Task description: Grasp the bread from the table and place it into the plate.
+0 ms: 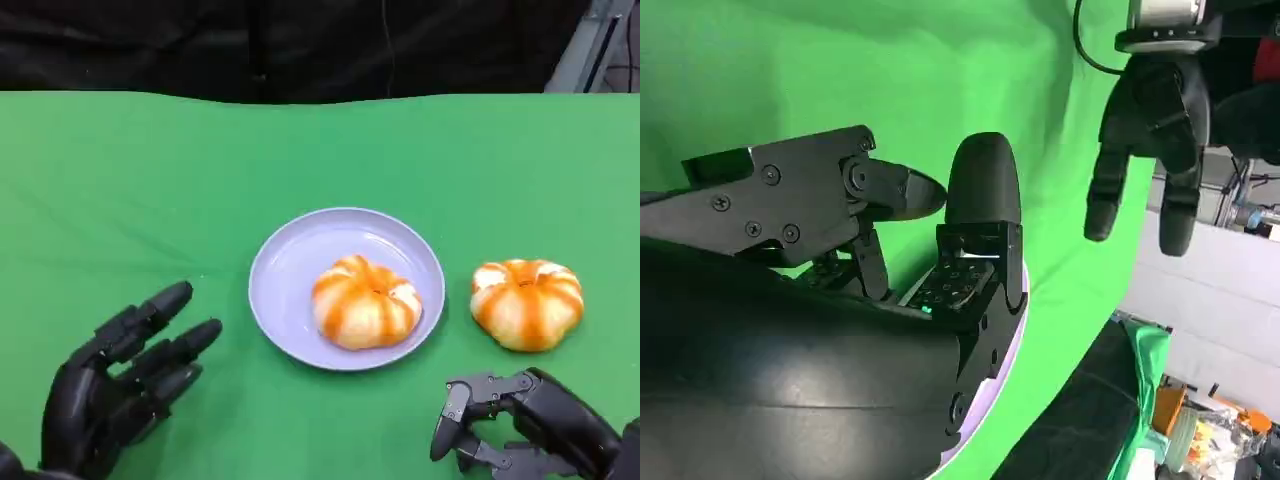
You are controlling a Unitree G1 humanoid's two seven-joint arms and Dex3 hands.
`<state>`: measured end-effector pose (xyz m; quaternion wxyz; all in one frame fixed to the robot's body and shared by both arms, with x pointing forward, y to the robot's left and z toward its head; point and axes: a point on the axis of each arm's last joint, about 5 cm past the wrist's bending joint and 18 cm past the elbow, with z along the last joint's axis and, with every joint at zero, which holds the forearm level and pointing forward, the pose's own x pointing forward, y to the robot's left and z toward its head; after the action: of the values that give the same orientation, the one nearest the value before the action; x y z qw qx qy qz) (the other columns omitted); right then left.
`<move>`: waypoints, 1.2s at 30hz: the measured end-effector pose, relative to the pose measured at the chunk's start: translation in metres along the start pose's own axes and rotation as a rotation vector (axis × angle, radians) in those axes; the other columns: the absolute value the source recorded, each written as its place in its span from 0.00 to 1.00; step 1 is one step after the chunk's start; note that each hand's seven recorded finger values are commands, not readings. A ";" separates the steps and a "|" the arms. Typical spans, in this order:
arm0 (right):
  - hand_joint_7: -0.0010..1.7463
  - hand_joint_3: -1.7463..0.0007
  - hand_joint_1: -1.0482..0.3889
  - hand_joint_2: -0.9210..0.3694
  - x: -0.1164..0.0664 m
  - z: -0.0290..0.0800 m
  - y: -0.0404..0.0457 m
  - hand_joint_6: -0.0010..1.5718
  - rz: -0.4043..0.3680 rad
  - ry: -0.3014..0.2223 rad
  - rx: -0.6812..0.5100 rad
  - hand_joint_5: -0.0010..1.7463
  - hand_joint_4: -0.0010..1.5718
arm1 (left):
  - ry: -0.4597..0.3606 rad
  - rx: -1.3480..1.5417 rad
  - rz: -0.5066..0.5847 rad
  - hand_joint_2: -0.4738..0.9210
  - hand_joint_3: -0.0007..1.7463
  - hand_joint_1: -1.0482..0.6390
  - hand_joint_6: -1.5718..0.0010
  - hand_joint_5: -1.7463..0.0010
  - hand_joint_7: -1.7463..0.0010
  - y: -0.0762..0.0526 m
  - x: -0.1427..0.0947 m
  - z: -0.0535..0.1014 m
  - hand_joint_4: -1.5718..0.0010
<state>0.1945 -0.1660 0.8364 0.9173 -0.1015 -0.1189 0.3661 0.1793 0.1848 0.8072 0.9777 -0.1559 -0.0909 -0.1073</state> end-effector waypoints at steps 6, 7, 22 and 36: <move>0.63 0.72 0.66 0.00 0.000 0.000 0.0000 0.50 0.000 0.000 -0.001 0.92 0.45 | 0.008 0.048 -0.023 1.00 0.03 0.54 0.49 0.99 0.99 -0.002 -0.007 -0.001 0.47; 0.63 0.72 0.66 0.00 0.000 0.000 -0.0001 0.50 0.000 0.000 -0.001 0.92 0.45 | 0.009 0.051 -0.026 1.00 0.08 0.58 0.47 0.98 0.98 -0.002 -0.008 -0.002 0.42; 0.63 0.72 0.67 0.00 0.001 0.001 -0.0007 0.50 -0.005 -0.005 -0.004 0.92 0.45 | 0.032 0.219 -0.113 1.00 0.21 0.64 0.19 0.90 0.92 -0.015 -0.015 -0.004 0.18; 0.63 0.71 0.67 0.01 0.002 0.002 -0.0011 0.50 -0.008 0.000 -0.001 0.92 0.45 | 0.039 0.282 -0.180 0.77 0.59 0.62 0.46 0.16 0.29 -0.014 -0.018 -0.005 0.49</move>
<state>0.1961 -0.1653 0.8385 0.9187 -0.1015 -0.1193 0.3625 0.1591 0.1738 0.8025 0.9779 -0.0063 -0.0994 -0.1838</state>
